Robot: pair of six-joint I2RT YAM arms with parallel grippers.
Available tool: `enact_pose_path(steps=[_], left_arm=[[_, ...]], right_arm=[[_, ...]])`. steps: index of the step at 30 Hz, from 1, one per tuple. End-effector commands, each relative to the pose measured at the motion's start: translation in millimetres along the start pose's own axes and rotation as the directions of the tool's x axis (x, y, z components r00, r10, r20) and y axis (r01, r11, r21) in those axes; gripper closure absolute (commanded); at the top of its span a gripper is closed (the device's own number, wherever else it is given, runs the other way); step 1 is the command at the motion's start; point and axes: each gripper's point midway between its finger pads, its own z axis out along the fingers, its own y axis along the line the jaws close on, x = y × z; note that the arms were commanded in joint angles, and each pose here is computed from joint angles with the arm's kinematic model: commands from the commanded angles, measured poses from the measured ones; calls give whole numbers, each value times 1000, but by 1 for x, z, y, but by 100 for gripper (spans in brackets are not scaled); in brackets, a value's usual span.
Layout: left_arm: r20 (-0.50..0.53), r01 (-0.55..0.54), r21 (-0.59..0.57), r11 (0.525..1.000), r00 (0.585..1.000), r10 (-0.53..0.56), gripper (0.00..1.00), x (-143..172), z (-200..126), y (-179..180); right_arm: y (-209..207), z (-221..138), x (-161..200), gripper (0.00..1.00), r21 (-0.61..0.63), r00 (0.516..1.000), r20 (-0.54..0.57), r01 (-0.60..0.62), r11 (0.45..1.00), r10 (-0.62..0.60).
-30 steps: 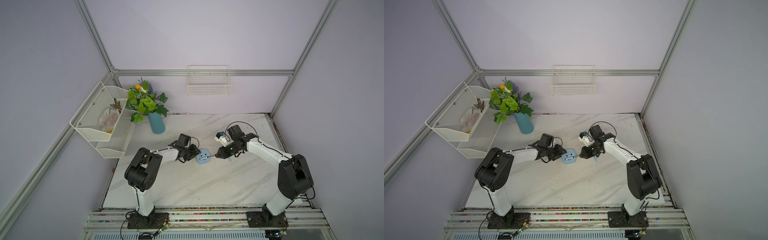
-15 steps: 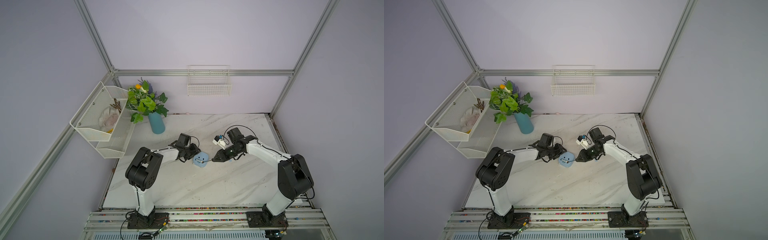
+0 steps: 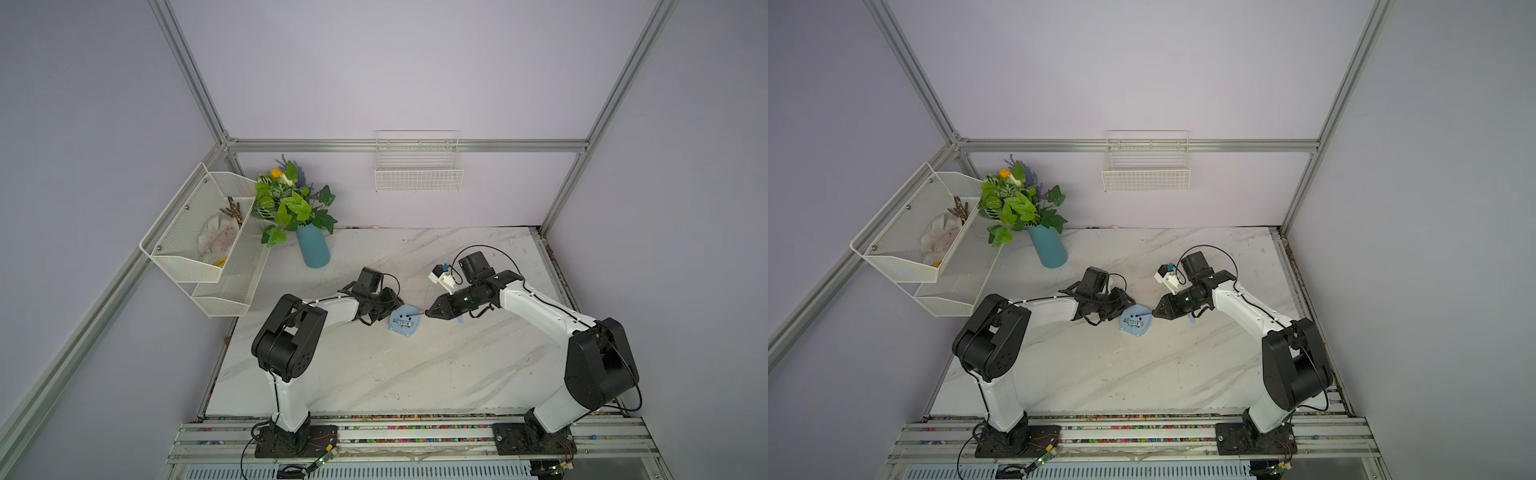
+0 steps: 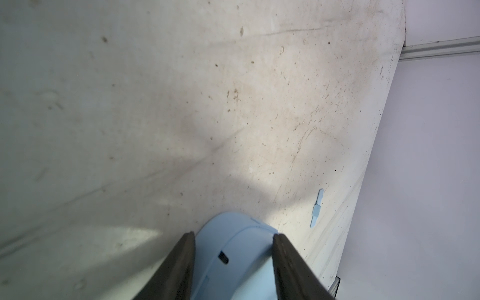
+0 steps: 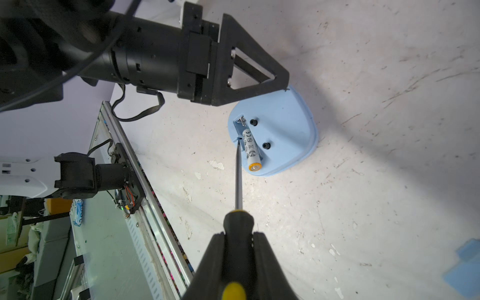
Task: Remove the battery from the alarm
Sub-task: Release the battery from the alarm.
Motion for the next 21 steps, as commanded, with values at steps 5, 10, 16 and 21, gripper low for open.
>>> enact_pose_path(steps=[5,10,16,21], left_arm=[[-55,16,-35,999,998,-18,49,12,9,7],[-41,29,-35,999,999,-30,48,13,5,9],[-14,76,-25,997,997,-76,44,15,0,13],[4,100,-27,995,995,-100,43,18,-7,17]], right_arm=[[-11,-34,-17,100,178,994,108,-7,984,-13],[-40,-58,-25,100,360,970,243,-113,926,24],[-60,-56,-17,100,490,943,333,-147,859,-28],[-64,-49,-15,100,549,936,343,-130,826,-81]])
